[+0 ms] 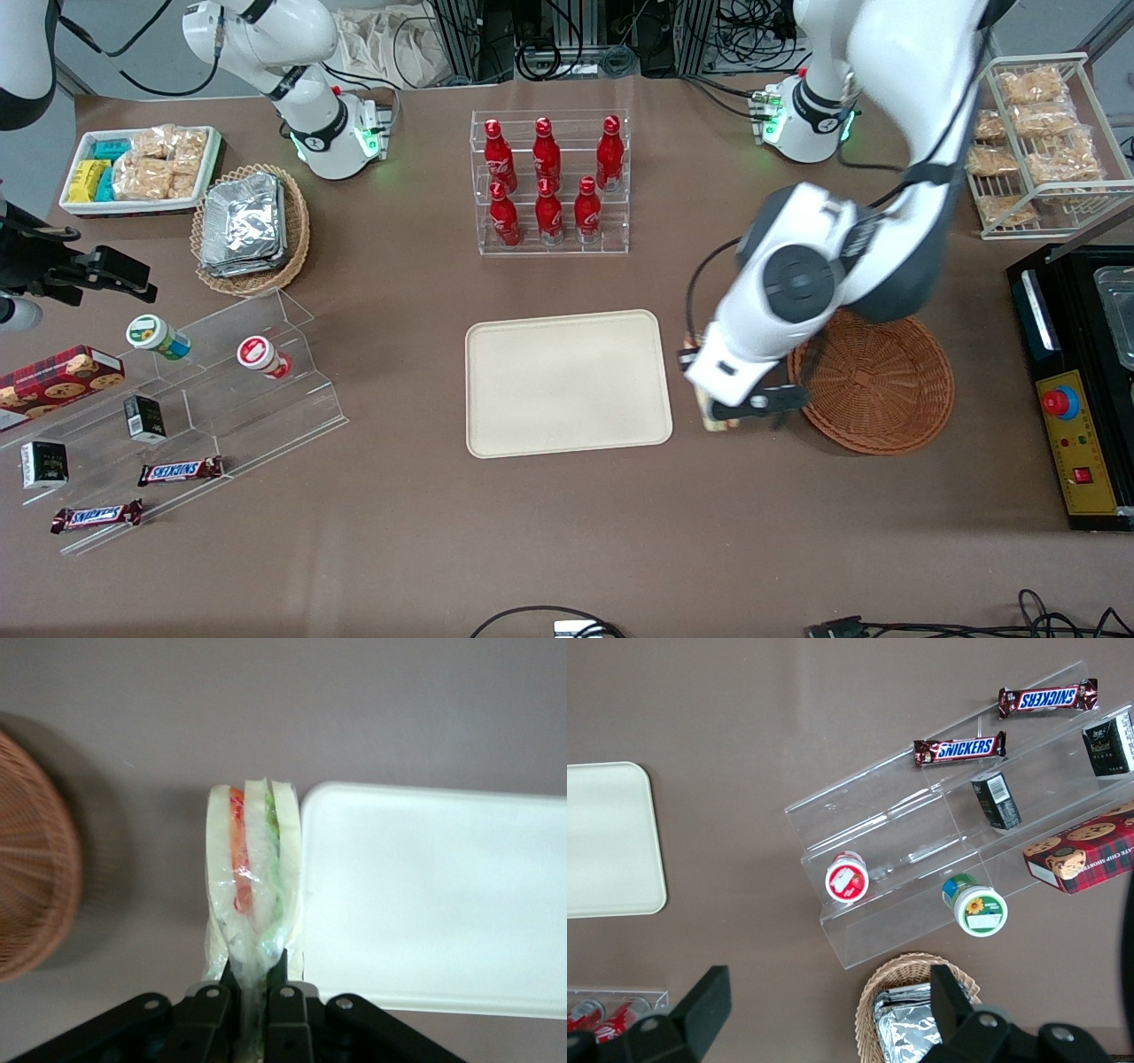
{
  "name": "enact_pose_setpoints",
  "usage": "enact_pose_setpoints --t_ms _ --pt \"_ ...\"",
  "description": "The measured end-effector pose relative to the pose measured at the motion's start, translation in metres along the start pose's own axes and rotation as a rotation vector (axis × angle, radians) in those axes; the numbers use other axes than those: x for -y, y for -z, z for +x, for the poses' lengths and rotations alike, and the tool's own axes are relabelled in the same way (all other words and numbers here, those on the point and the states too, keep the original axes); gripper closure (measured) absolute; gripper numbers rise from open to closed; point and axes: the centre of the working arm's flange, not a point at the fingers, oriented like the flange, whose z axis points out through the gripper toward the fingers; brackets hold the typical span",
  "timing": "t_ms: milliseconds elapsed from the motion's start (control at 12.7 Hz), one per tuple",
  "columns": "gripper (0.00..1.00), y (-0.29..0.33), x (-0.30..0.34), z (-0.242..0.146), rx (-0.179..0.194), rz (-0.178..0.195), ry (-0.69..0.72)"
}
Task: Place sandwich from basket to tray
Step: 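Lift the sandwich and carry it with the left gripper toward the tray, then lower the sandwich onto the cream tray and open the left gripper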
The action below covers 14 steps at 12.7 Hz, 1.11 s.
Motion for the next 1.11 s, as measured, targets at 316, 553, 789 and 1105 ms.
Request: enact_pose_setpoints --t_ms 316,553,789,1105 --pt "0.86 -0.059 -0.038 -0.009 0.027 0.001 -0.04" --pt "0.86 -0.083 -0.05 -0.008 0.014 -0.019 -0.052" --pt "0.86 -0.114 -0.069 -0.014 -0.002 -0.044 -0.074" --pt "0.59 -0.119 -0.071 -0.014 -0.001 -0.042 -0.065"
